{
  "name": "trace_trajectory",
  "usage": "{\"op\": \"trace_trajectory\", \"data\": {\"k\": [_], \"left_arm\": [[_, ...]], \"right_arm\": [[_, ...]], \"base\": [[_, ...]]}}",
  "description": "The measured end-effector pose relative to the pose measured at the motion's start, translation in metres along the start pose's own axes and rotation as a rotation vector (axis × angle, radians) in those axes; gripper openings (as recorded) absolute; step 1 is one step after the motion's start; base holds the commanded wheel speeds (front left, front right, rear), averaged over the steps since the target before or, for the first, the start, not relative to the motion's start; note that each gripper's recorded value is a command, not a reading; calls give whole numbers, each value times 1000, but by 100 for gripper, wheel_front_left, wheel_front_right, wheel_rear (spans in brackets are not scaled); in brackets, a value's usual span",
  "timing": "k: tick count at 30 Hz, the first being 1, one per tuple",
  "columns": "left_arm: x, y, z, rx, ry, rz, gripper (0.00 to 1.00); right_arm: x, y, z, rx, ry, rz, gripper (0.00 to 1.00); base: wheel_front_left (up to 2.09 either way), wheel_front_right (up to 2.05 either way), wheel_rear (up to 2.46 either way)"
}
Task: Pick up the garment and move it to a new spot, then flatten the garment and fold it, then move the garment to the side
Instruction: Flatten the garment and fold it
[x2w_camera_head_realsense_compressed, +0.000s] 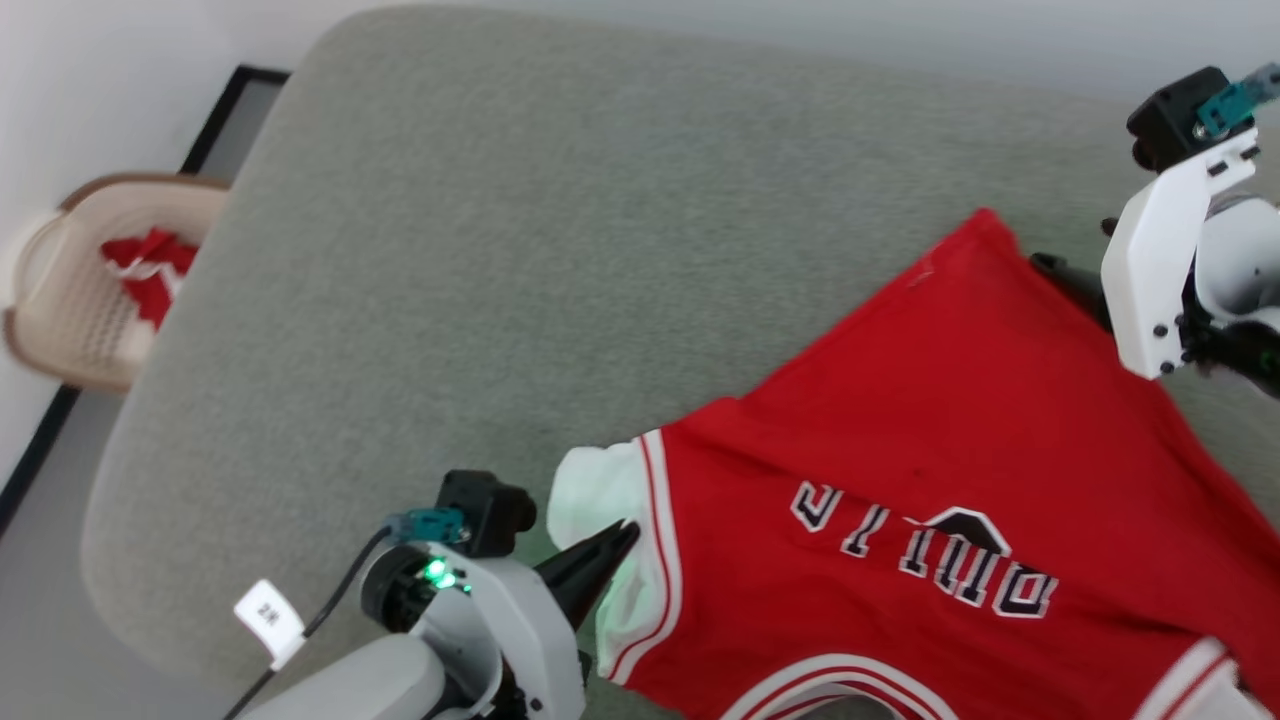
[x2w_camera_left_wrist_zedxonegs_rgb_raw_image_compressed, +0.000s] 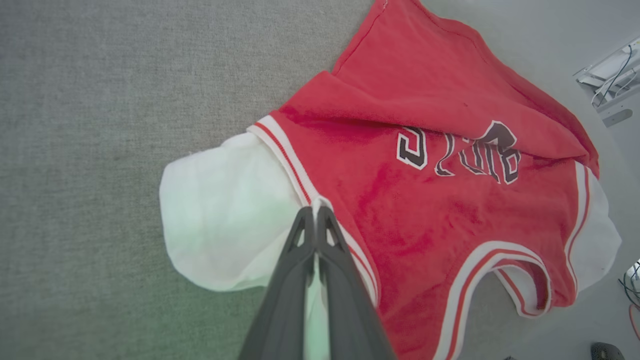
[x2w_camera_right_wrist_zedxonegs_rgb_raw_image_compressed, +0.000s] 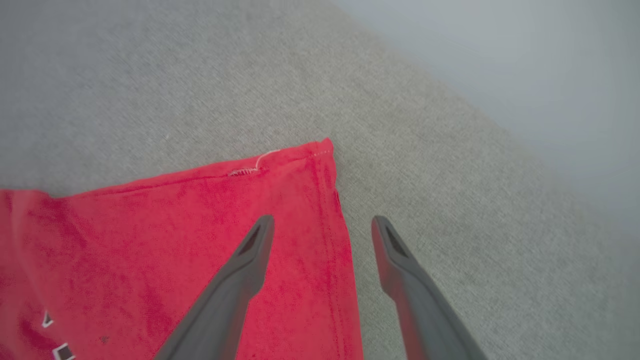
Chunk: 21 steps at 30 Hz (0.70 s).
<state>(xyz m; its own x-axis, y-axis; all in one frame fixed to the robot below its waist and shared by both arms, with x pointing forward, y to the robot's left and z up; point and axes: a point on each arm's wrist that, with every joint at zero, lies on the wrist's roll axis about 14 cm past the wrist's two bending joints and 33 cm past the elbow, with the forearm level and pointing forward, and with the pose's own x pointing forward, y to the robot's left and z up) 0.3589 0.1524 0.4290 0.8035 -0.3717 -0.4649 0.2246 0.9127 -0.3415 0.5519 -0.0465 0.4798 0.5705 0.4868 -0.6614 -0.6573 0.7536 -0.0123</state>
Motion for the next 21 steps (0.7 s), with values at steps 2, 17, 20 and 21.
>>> {"op": "trace_trajectory", "data": {"k": [2,17,20,21], "left_arm": [[1,3,-1,-4,2,8,0],[2,21,-18,-44,31,53,0],[1,26,-21,-53,34,68,0],[1,28,-22,-54,36,73,0]], "right_arm": [[14,-1,0,-8,30,2,100],[92,3,-38,39,259,32,42],[99,3,-41,44,292,31,0],[101,2,-41,48,294,29,0]], "base": [[0,0,0],[0,0,0],[0,0,0],[0,0,0]]}}
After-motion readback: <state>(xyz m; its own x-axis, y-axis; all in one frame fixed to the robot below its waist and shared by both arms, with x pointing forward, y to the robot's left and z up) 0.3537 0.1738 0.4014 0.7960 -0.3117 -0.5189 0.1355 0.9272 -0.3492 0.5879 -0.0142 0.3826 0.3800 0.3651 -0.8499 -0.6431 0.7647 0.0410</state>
